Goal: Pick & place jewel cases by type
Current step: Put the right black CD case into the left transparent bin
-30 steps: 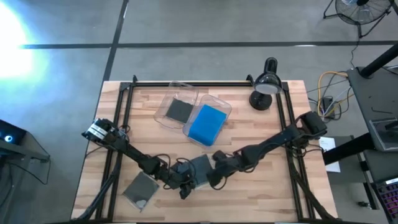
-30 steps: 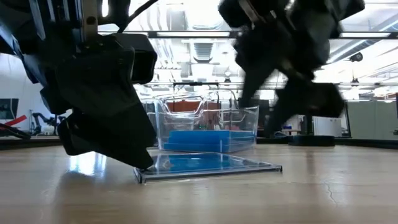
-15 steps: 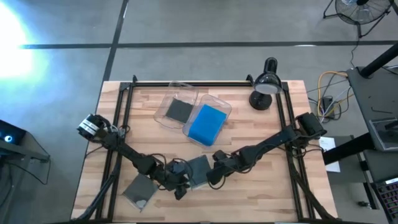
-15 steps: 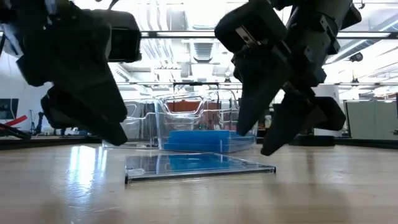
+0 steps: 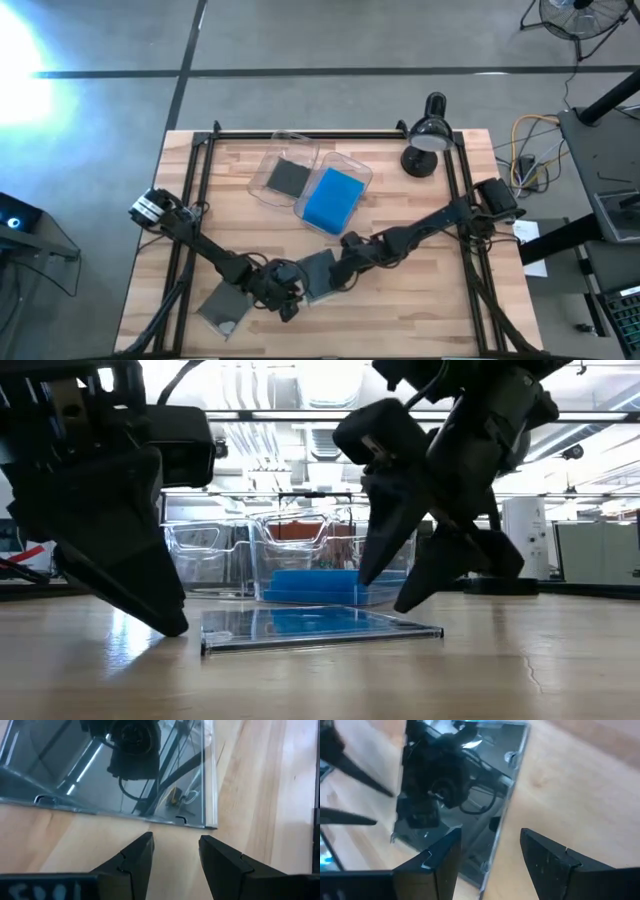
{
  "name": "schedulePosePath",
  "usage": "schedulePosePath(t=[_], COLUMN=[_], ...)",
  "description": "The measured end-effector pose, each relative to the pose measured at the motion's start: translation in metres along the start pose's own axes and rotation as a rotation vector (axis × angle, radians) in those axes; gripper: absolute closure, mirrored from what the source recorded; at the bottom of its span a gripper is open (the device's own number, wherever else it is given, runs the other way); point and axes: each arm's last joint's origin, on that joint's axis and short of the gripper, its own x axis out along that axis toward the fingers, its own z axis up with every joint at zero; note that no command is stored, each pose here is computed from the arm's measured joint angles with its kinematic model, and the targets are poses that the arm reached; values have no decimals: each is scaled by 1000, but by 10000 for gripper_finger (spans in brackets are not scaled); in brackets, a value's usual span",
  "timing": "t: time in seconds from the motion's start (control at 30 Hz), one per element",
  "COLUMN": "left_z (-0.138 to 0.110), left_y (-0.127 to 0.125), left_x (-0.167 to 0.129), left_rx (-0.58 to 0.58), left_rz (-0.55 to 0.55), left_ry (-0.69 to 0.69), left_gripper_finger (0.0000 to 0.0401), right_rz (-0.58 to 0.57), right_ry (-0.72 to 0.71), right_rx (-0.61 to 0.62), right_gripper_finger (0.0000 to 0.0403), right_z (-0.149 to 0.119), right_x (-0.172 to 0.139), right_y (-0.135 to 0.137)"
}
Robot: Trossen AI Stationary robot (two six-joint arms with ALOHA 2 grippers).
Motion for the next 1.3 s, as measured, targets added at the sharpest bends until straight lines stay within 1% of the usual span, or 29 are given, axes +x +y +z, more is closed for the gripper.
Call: schedulePosePath(t=[0.17, 0.37, 0.63, 0.77, 0.87, 0.93, 1.0, 1.03, 1.13, 1.23, 1.3], left_z=[6, 17, 20, 19, 17, 13, 10, 9, 8, 8, 8], left_y=[3, 10, 11, 11, 11, 10, 9, 9, 10, 10, 10], left_x=[5, 14, 15, 15, 15, 14, 13, 13, 13, 13, 13], left_rx=[-9, -7, -6, -6, -2, 9, 15, 13, 8, 3, -1], left_rz=[-10, -20, -23, -27, -32, -29, -25, -24, -22, -20, -18], left_ry=[-11, -32, -42, -34, -21, -10, -5, -3, 2, -6, -19], left_gripper_finger=[254, 254, 254, 254, 254, 254, 254, 254, 254, 254, 254], right_rz=[8, -8, 4, 65, 112, 173, 247, 266, 282, 349, 338], right_ry=[3, 78, 92, 106, 118, 104, 77, 65, 49, 23, 13], right_rx=[2, 2, 13, 8, 8, -6, -34, -48, -74, -89, -91], right_gripper_finger=[206, 206, 206, 206, 206, 206, 206, 206, 207, 207, 207], right_z=[-1, -4, -3, -1, 1, 4, 8, 9, 9, 12, 11], right_x=[3, 15, 14, 4, -12, -25, -34, -37, -39, -42, -39], right_y=[-1, -6, -5, 1, 7, 17, 28, 31, 34, 44, 43])
